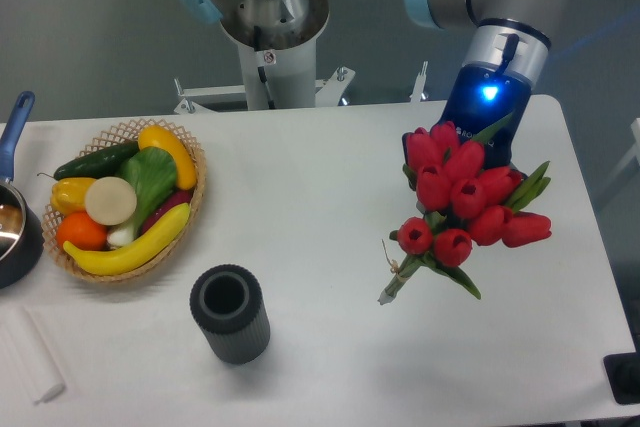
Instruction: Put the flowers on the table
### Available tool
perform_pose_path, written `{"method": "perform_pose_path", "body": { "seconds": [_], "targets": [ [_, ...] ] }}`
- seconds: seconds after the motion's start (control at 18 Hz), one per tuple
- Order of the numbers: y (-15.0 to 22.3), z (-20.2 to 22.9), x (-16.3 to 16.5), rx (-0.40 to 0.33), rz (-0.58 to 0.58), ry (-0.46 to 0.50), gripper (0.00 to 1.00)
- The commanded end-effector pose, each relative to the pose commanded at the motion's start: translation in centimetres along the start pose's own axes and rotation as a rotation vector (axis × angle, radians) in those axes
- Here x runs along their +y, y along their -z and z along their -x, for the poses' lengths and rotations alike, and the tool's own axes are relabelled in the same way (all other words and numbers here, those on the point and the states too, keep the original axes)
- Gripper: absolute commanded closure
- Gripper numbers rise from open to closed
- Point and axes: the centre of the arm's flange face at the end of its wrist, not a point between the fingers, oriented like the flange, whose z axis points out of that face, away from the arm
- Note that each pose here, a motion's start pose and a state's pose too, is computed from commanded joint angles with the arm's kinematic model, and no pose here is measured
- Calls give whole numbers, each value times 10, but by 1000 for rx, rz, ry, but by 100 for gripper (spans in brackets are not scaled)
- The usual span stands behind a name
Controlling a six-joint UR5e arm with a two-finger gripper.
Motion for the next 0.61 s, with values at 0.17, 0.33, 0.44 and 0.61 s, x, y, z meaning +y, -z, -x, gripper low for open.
{"method": "perform_pose_path", "body": {
  "seconds": [0.17,0.33,0.44,0.61],
  "targets": [
    [-1,-3,4,4,3,-8,70],
    [1,-1,8,1,6,2,70],
    [3,1,10,-3,6,6,70],
    [5,0,13,-6,8,11,70]
  ]
}}
